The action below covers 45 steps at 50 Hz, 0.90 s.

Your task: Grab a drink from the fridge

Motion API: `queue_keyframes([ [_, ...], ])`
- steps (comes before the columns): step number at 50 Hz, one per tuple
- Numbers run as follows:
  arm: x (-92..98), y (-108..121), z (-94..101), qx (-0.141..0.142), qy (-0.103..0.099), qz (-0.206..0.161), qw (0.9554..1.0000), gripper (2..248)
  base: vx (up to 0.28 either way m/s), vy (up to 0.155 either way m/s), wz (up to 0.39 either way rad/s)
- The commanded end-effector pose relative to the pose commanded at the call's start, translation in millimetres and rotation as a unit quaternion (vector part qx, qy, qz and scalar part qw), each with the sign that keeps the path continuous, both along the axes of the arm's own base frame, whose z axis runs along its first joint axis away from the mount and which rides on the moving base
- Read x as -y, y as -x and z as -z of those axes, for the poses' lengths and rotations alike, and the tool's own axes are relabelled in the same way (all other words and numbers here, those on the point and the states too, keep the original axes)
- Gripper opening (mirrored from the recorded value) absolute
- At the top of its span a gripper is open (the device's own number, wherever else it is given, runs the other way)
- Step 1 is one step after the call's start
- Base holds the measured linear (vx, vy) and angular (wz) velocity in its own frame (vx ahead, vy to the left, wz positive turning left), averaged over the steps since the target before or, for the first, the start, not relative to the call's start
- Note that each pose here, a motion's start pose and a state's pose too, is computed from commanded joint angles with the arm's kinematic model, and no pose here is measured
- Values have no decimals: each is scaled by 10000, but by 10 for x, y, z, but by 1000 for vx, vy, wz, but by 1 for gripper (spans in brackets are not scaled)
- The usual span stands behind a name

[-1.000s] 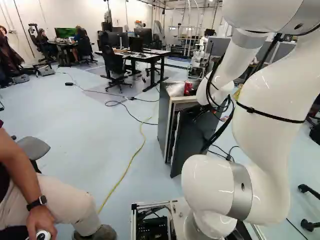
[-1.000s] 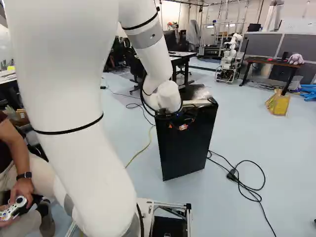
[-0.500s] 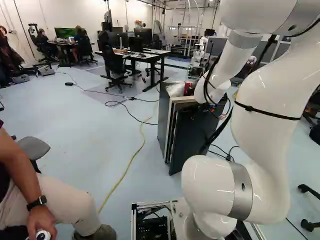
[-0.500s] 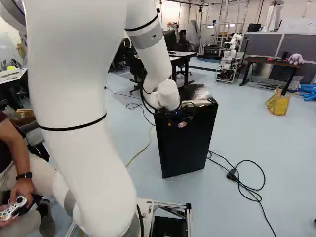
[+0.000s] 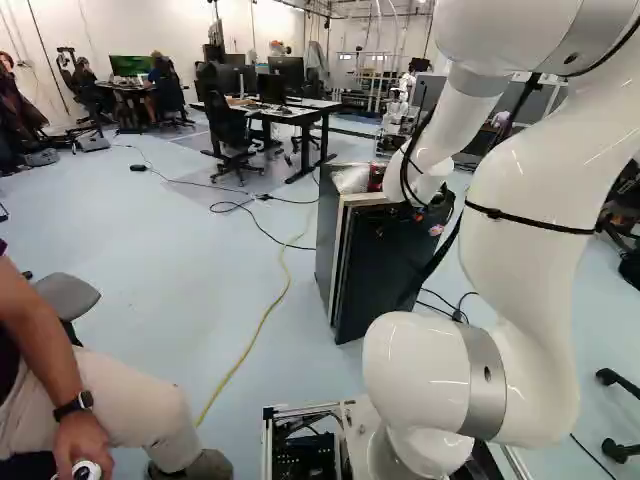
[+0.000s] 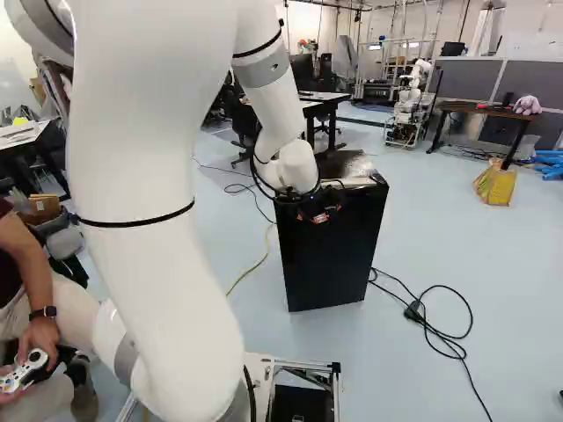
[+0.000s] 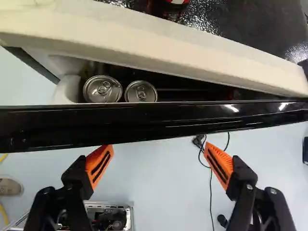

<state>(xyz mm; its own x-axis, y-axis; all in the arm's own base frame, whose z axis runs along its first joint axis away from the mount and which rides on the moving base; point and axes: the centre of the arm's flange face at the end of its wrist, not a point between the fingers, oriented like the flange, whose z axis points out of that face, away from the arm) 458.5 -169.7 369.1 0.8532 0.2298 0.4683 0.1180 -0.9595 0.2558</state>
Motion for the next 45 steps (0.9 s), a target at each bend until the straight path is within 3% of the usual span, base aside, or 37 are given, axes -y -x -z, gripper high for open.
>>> queue_keyframes([
  [45, -145, -307, 8, 115, -140, 53, 9998, 247, 0, 0, 0],
])
